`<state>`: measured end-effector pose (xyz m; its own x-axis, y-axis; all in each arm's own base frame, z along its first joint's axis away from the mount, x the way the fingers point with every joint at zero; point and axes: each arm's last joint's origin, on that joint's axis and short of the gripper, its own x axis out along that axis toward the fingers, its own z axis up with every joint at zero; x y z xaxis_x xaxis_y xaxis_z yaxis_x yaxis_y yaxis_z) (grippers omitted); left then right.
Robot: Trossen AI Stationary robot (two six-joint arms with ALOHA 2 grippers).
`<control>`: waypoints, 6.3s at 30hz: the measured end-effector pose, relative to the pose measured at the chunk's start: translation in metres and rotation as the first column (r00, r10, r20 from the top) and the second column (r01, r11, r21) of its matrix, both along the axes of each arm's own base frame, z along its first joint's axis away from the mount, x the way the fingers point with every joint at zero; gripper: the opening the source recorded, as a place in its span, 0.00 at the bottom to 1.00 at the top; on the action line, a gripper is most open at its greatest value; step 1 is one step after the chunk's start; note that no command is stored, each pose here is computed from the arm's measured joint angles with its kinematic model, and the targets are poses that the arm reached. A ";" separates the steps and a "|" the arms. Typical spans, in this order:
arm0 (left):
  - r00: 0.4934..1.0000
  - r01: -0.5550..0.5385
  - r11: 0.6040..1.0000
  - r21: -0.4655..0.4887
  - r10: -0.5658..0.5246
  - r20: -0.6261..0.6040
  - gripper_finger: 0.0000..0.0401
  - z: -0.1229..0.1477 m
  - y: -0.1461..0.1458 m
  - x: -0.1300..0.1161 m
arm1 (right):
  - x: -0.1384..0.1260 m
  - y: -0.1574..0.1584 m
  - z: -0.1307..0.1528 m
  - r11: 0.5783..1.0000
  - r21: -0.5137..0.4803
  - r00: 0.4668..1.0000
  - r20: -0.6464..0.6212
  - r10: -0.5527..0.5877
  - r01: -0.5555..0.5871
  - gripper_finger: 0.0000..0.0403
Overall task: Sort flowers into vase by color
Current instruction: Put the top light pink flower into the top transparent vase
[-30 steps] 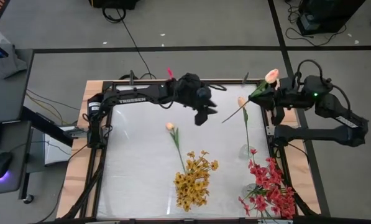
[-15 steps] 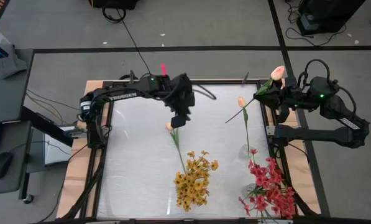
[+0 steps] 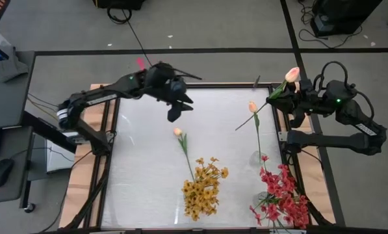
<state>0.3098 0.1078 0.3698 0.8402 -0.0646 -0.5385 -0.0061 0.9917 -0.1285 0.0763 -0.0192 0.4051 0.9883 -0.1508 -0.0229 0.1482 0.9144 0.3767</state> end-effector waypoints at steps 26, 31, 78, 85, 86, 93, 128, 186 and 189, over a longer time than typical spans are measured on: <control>0.976 -0.013 0.974 -0.227 0.062 0.209 0.40 -0.052 -0.047 -0.018 | -0.014 0.011 -0.012 0.976 0.006 0.972 -0.093 0.216 -0.216 0.09; 0.975 -0.013 0.974 -0.226 0.062 0.213 0.40 -0.051 -0.047 -0.018 | -0.025 0.015 -0.015 0.965 -0.020 0.960 -0.108 0.258 -0.262 0.09; 0.975 -0.013 0.974 -0.224 0.061 0.212 0.40 -0.052 -0.047 -0.018 | -0.064 0.026 -0.044 0.972 0.019 0.928 -0.291 0.231 -0.236 0.09; 0.975 -0.012 0.974 -0.224 0.061 0.212 0.40 -0.052 -0.047 -0.018 | -0.064 0.024 -0.050 0.986 0.043 0.925 -0.343 0.164 -0.159 0.09; 0.975 -0.013 0.974 -0.224 0.061 0.212 0.40 -0.052 -0.047 -0.018 | -0.064 0.024 -0.050 0.988 0.040 0.926 -0.343 0.154 -0.150 0.09; 0.975 -0.013 0.974 -0.224 0.061 0.212 0.40 -0.052 -0.047 -0.018 | -0.058 0.022 -0.061 0.988 0.084 0.917 -0.369 0.153 -0.131 0.09; 0.975 -0.013 0.974 -0.224 0.062 0.212 0.40 -0.051 -0.047 -0.018 | -0.107 0.036 -0.083 0.994 0.072 0.960 -0.264 0.097 -0.081 0.09; 0.975 -0.012 0.974 -0.224 0.061 0.212 0.40 -0.051 -0.047 -0.018 | -0.084 0.030 -0.120 0.985 0.129 0.957 -0.250 0.148 -0.119 0.09; 0.975 -0.013 0.974 -0.224 0.062 0.212 0.40 -0.051 -0.047 -0.018 | -0.084 0.030 -0.120 0.985 0.129 0.957 -0.250 0.148 -0.118 0.09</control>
<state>0.2919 0.0606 0.3183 0.9391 -0.1275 -0.3191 0.0099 0.9382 -0.3458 -0.0080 0.0111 0.2847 0.9574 -0.0003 -0.2889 0.1337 0.8868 0.4424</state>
